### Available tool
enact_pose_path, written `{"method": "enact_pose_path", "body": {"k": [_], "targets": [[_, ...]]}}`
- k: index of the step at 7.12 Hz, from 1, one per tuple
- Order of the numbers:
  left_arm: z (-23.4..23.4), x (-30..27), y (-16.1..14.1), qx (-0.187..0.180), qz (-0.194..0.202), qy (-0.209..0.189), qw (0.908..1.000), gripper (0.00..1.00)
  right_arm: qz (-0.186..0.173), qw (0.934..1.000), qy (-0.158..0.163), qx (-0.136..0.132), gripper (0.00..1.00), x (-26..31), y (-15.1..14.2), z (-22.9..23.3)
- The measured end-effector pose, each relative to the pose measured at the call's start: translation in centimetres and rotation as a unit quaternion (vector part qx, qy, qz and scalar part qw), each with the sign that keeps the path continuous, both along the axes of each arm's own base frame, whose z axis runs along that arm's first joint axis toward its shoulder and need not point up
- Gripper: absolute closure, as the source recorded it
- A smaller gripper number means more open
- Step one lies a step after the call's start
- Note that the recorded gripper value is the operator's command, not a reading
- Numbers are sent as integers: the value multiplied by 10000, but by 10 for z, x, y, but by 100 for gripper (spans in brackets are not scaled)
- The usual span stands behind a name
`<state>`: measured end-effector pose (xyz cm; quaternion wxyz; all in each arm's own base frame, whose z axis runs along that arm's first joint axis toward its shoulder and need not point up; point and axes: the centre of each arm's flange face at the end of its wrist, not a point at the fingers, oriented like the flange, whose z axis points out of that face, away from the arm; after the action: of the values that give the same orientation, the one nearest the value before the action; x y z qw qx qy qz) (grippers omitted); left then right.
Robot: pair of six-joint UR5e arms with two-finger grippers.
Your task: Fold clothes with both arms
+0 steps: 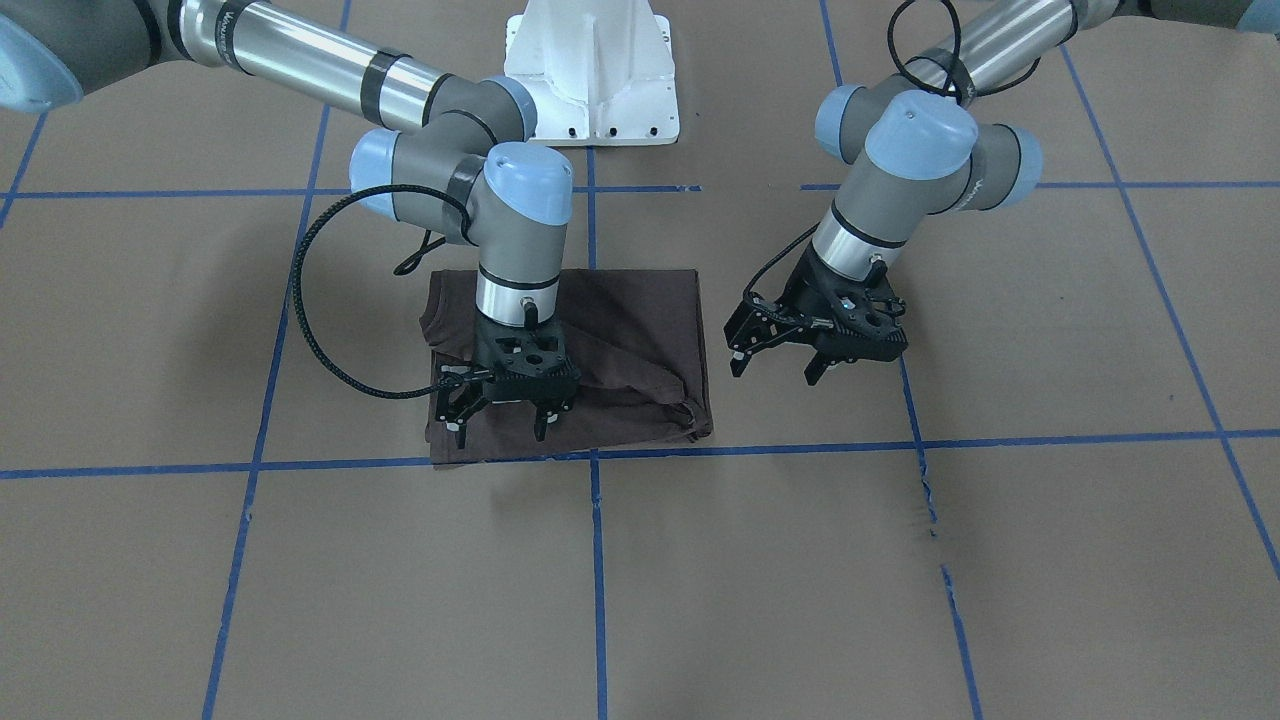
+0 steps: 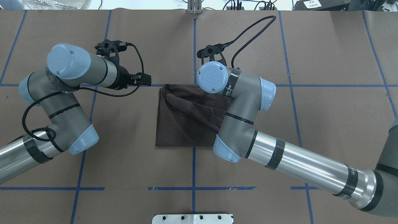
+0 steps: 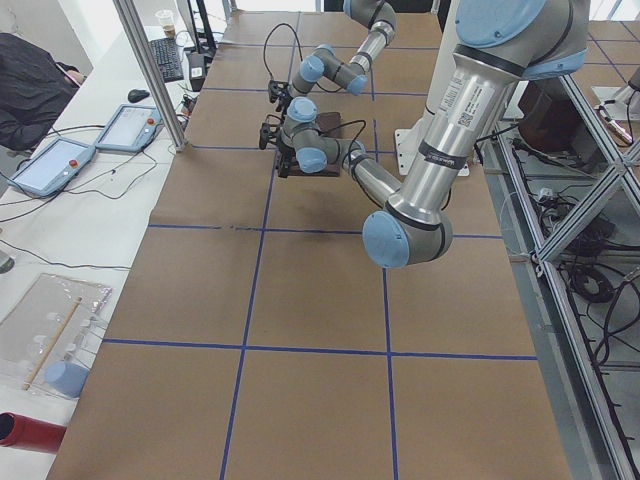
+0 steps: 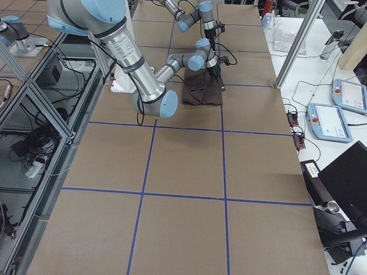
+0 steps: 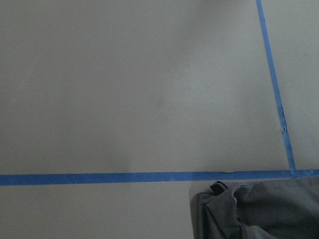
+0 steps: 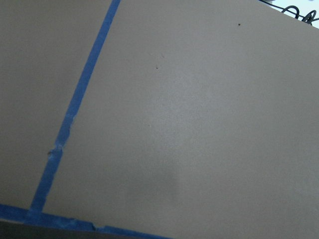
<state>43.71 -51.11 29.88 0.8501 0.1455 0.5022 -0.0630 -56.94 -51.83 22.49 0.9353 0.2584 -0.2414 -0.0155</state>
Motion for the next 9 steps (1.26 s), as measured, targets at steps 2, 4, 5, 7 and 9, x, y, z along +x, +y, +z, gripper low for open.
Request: {"method": "enact_pose_path", "body": {"k": [2,4,5,7,9], "targets": [[1,0,1,-57,-29,32,10000,0,-191,9995,259,35,3,-4,59,-25],[0,0,2,-92,-51,62,9999,0,-349,9974,588,244,23,-34,119,-16],[-1,-1,2,-97,-58,75,9999,0,-427,9959,726,324,32,-45,140,-4],[-2,-1,2,-100,-62,82,9999,0,-574,9936,898,377,35,-56,162,14],[-2,-1,2,-100,-62,84,9999,0,-648,9933,870,406,35,-59,168,9]]}}
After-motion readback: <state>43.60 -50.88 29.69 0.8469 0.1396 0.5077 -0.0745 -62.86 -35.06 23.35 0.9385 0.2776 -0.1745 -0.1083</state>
